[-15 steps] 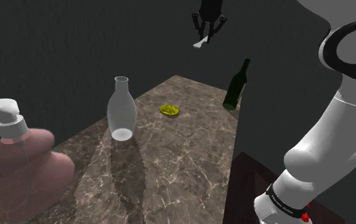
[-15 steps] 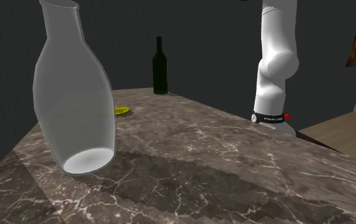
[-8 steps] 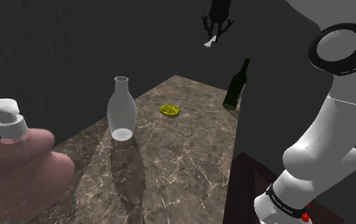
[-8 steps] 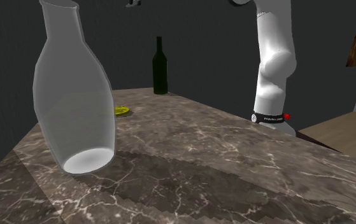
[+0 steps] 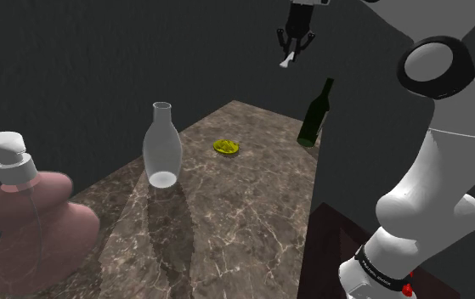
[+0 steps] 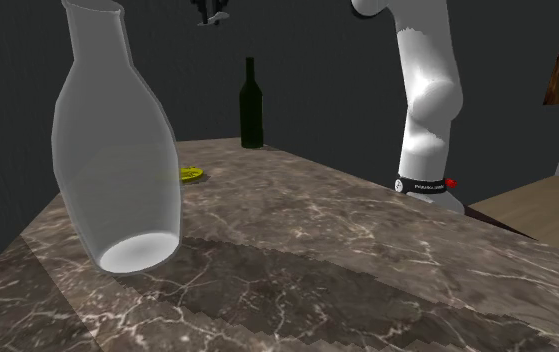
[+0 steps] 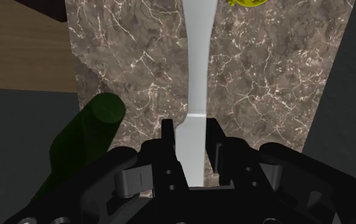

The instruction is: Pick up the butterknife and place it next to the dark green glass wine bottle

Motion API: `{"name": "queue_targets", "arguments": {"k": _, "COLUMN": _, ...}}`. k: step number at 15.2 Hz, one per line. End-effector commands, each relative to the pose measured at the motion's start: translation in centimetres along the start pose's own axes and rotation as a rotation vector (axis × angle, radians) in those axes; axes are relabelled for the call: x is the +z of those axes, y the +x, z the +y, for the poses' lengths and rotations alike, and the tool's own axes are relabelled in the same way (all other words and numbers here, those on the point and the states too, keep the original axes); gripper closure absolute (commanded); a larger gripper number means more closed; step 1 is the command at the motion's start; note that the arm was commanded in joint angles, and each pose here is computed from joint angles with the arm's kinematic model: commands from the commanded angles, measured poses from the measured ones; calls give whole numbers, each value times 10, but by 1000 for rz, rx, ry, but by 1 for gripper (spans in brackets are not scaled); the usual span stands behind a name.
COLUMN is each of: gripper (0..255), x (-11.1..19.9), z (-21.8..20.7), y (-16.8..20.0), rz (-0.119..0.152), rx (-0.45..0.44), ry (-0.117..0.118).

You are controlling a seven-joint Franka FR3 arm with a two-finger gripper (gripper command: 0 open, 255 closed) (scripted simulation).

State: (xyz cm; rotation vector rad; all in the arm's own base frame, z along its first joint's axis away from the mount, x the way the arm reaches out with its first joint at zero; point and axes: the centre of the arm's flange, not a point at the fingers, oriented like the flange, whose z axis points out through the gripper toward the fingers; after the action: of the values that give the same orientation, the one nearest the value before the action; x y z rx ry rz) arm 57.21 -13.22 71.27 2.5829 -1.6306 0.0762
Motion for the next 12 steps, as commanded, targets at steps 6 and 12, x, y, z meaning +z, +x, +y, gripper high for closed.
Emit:
{"name": "queue_targets", "arguments": {"k": 6, "gripper": 255, "x": 36, "z": -2, "y": -3, "rz": 0, "rx": 0, "ry": 1}}
{"name": "queue_targets", "arguments": {"k": 12, "gripper": 255, "x": 68, "z": -3, "y": -6, "rz": 0, "rx": 0, "ry": 1}}
